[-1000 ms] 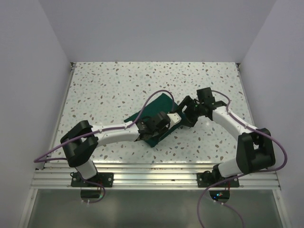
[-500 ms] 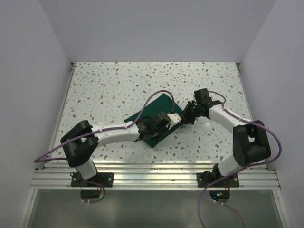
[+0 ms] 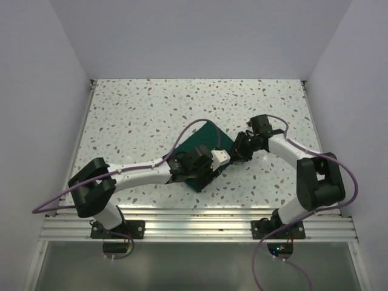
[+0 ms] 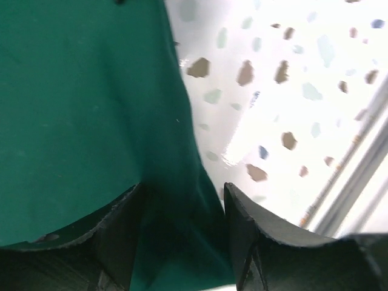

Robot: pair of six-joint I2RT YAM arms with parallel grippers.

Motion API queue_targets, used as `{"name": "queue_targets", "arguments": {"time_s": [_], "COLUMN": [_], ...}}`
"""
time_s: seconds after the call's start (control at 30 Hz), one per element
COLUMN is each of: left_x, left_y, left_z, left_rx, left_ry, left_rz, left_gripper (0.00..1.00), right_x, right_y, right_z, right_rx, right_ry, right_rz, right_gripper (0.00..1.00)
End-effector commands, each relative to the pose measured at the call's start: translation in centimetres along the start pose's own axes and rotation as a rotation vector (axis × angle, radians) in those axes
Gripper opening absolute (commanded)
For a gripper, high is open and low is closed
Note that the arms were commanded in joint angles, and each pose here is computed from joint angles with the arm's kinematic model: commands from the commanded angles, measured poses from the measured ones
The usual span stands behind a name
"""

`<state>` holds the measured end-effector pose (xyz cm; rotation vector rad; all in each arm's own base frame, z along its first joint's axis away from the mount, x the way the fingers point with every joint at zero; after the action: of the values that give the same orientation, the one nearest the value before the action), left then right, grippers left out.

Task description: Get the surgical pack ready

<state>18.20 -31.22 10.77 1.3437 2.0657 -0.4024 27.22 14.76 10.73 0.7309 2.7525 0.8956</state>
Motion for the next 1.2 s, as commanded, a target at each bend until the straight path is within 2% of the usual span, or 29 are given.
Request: {"name": "queue_targets", "arguments": {"time_s": [0.0, 0.17, 0.27, 0.5, 0.6, 0.7, 0.73, 0.83, 1.17], "left_x": [-1.5, -4.4, -5.8, -6.5, -6.4, -5.7, -5.8, -4.8, 0.0], "left_y": [-2.0, -1.1, -0.1, 1.8, 1.6, 1.3, 1.2, 0.8, 0.4], "left_z": [-2.4, -3.0, -2.7, -0.5, 0.3, 1.1, 1.2, 1.5, 2.7], "left_rx": [0.173, 0.234, 0.255, 0.324, 0.354, 0.384, 0.388, 0.405, 0.378], "left_ry": [-0.069, -0.169, -0.218, -0.228, -0.226, -0.209, -0.219, -0.202, -0.092], "left_rz": [-0.062, -0.153, -0.175, -0.204, -0.204, -0.217, -0.216, -0.231, -0.272], "left_gripper": [0.59, 0.51, 0.47, 0.36, 0.34, 0.31, 0.31, 0.30, 0.28], "right_x": [-0.4, 0.1, 0.2, -0.6, -1.2, -1.8, -1.9, -2.3, -0.8], "right_y": [-0.4, 0.4, 1.2, 5.0, 6.7, 7.4, 7.4, 7.1, 1.7], "right_z": [-0.2, -2.1, -3.6, -7.0, -6.8, -5.1, -4.6, -3.0, 0.9], "right_rx": [0.017, 0.013, 0.010, -0.079, -0.157, -0.210, -0.222, -0.233, -0.103], "right_ry": [-0.006, 0.005, -0.005, -0.045, -0.033, 0.016, 0.029, 0.055, 0.126], "right_rz": [-0.029, -0.043, -0.060, -0.113, -0.126, -0.112, -0.102, -0.111, -0.082], "right_gripper": [0.40, 0.57, 0.60, 0.58, 0.53, 0.32, 0.16, 0.01, 0.00]}}
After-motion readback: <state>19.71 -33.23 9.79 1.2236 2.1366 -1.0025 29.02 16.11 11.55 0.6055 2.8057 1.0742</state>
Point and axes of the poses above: each gripper's point midway between its finger pads, its own z axis out along the fingers, its own y axis along the line the jaws close on, x = y × z, the point moved 5 cm from there along -z, back along the fingers, and after that the axes turned 8 degrees about z, right-handed, at the moved point
